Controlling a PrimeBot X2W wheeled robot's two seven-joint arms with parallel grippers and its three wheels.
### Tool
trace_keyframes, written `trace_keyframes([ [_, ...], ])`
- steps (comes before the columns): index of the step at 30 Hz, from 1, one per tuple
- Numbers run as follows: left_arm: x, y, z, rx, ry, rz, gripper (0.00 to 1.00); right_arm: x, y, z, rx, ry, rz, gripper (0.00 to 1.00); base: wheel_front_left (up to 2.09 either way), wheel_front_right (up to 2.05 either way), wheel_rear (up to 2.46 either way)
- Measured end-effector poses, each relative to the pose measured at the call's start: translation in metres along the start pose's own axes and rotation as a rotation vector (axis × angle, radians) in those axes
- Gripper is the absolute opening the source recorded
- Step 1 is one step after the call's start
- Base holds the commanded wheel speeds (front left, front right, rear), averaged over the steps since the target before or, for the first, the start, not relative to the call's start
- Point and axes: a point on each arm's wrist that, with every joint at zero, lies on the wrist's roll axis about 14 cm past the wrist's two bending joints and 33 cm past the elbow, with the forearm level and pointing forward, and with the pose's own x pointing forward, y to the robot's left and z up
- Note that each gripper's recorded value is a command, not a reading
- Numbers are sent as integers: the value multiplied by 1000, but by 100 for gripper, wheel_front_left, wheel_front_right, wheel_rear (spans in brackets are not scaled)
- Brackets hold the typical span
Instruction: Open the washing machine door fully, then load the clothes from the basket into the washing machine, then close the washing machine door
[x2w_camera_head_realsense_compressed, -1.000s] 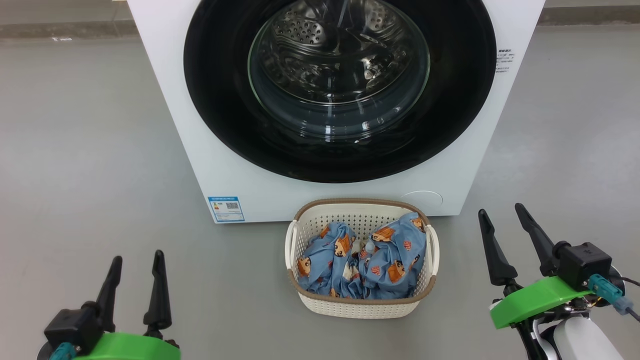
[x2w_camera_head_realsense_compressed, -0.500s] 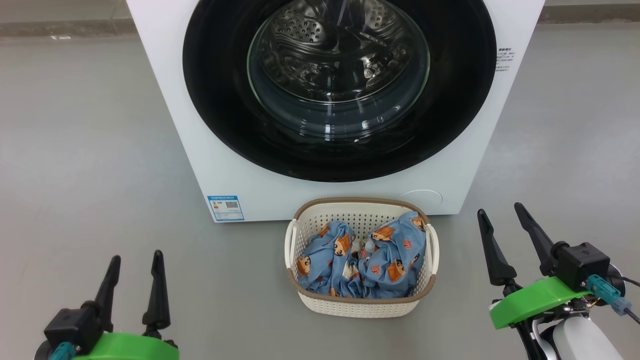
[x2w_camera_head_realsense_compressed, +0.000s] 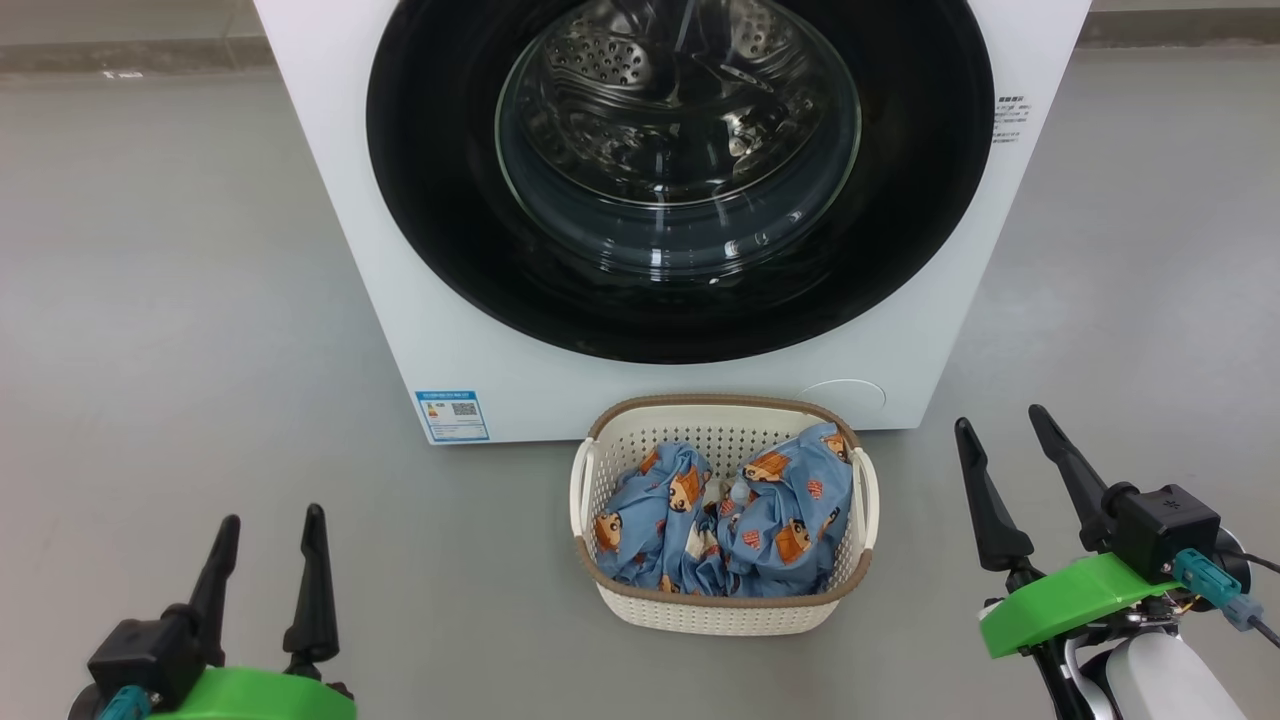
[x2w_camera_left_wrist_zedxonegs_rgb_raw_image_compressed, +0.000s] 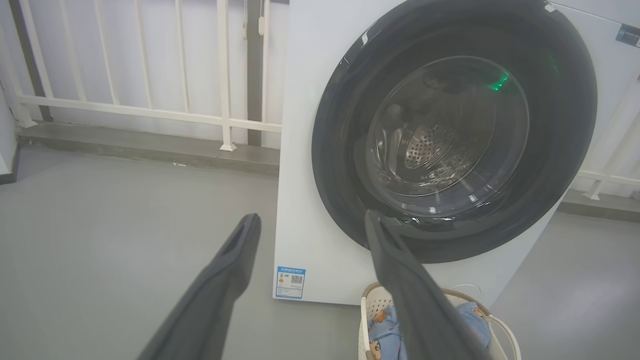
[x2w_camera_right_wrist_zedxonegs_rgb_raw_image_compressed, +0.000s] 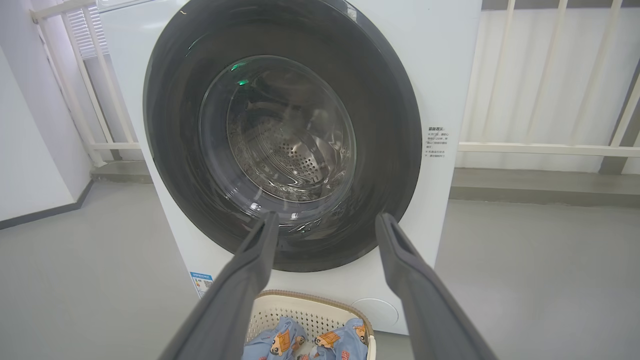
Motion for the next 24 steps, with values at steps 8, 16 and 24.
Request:
trace_keyframes([
  [8, 0, 1, -1, 10, 3, 0, 100, 0, 0, 0, 0, 1, 0, 100, 28, 28, -56],
  [16, 0, 2, -1, 11, 3, 5, 100, 0, 0, -1, 2, 2, -1, 100, 89, 89, -178],
  [24, 0, 3, -1, 16, 5, 6, 100, 1, 0, -2, 2, 4, -1, 100, 123, 123, -245],
])
